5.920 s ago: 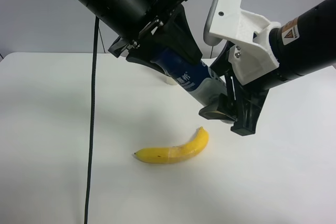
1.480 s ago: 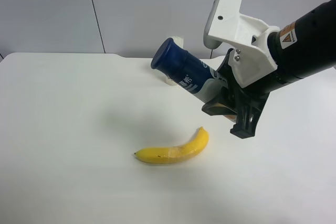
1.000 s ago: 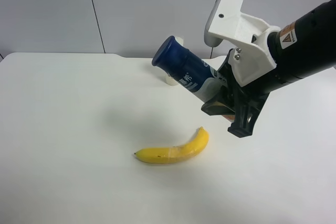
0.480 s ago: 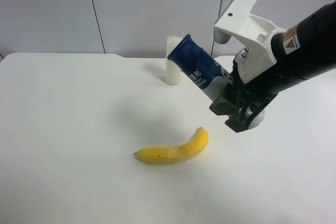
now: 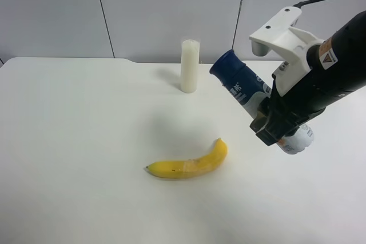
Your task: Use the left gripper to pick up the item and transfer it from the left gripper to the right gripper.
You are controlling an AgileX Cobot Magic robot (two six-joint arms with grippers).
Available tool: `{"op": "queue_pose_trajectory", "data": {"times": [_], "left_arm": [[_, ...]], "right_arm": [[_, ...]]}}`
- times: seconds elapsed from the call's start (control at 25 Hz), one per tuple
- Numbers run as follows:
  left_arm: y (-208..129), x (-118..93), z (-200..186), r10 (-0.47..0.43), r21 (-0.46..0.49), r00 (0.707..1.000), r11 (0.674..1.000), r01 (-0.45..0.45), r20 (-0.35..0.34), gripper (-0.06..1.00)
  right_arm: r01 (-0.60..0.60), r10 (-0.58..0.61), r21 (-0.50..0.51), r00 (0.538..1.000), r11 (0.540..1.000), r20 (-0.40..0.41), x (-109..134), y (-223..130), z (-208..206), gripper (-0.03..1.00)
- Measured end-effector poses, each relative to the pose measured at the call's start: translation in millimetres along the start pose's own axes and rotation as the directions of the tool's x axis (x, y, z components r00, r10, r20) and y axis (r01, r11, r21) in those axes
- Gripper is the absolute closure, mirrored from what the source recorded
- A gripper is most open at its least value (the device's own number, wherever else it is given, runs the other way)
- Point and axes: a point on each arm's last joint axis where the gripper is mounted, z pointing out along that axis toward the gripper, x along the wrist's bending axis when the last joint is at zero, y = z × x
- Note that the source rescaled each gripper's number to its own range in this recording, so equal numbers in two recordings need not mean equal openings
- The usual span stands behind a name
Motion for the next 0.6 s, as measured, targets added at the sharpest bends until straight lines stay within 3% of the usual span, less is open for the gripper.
{"op": "queue_pose_trajectory", "data": {"times": [0.28,0.6], "left_arm": [[0.0,0.0,0.0,0.000,0.000,1.000,1.000,0.000,0.000,-0.05],[0.0,0.0,0.0,0.000,0.000,1.000,1.000,0.000,0.000,-0.05]], "right_arm": [[-0.210,0.209,0.042,0.977,0.977,0.038,-34.6,-14.0,0.0,0.97],[-0.384,0.380,0.013,0.916,0.923,0.128,-78.3,-32.9,-3.2,0.97]]}}
